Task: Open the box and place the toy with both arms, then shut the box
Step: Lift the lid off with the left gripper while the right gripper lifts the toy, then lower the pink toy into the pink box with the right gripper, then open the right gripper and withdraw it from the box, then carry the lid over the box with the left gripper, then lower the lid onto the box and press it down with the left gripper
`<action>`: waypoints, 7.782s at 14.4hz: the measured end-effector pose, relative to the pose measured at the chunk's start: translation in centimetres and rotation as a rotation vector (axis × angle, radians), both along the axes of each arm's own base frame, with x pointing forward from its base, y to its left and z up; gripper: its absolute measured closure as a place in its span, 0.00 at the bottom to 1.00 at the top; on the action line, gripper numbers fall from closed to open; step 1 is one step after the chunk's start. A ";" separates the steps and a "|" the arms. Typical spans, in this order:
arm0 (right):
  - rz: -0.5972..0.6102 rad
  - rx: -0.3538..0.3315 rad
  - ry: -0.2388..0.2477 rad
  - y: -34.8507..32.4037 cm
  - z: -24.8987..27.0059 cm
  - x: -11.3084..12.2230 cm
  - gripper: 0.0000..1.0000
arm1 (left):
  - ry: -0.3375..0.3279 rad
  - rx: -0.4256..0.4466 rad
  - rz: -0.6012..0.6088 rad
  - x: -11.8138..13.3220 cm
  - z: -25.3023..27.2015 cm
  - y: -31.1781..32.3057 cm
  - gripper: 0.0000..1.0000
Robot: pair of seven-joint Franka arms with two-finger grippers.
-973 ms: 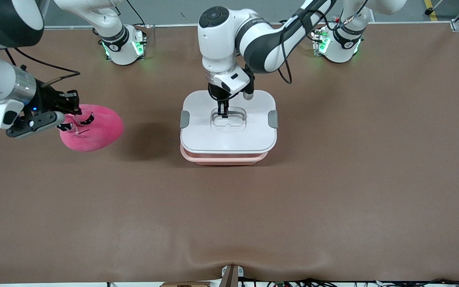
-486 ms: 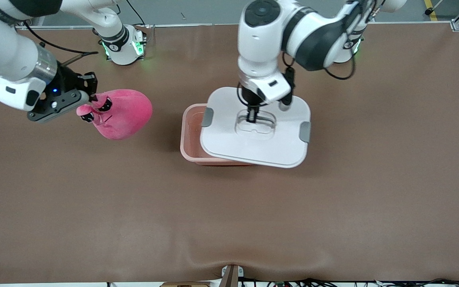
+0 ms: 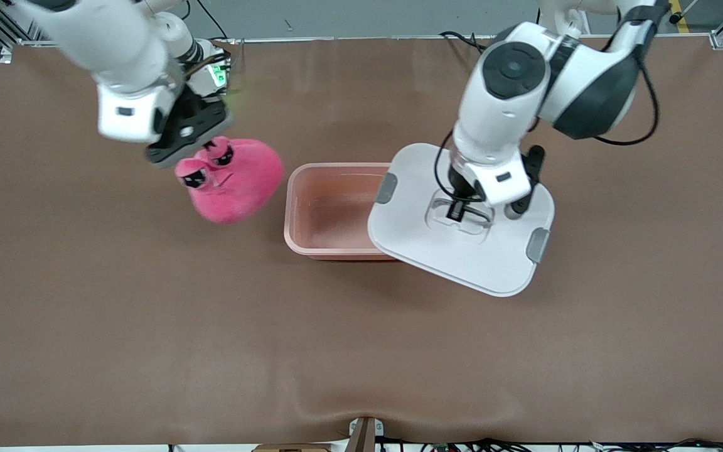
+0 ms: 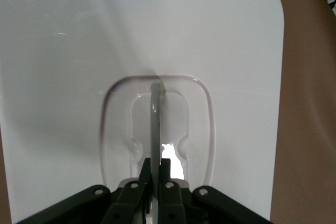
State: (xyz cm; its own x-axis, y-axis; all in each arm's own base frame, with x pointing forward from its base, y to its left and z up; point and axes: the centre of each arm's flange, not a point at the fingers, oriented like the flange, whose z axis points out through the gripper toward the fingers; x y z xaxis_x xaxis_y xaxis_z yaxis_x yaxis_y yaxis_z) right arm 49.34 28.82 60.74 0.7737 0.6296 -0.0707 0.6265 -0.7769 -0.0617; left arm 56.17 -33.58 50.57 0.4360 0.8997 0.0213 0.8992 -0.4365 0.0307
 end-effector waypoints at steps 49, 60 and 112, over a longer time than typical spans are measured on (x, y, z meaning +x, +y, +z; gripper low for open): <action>1.059 -0.178 -0.164 16.7 -11.0 -2.2 0.51 | 0.231 -0.049 -0.049 7.0 -10.2 12.5 0.93; 0.813 -0.196 -0.145 3.7 -8.0 5.9 0.00 | 0.236 -0.052 0.005 5.2 -9.8 7.4 0.93; -0.713 -0.022 -0.063 -33.7 2.9 6.1 0.00 | -0.216 -0.029 0.421 -13.5 -14.5 -23.8 0.93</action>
State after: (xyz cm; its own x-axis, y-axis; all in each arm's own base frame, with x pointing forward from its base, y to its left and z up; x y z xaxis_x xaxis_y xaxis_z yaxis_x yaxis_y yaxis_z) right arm 55.44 -4.91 63.62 0.9993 -0.0323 -0.0192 -0.0327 -0.9992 -0.0212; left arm 42.68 -57.40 36.07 0.0218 0.9988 0.0433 0.9694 -0.0317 0.2433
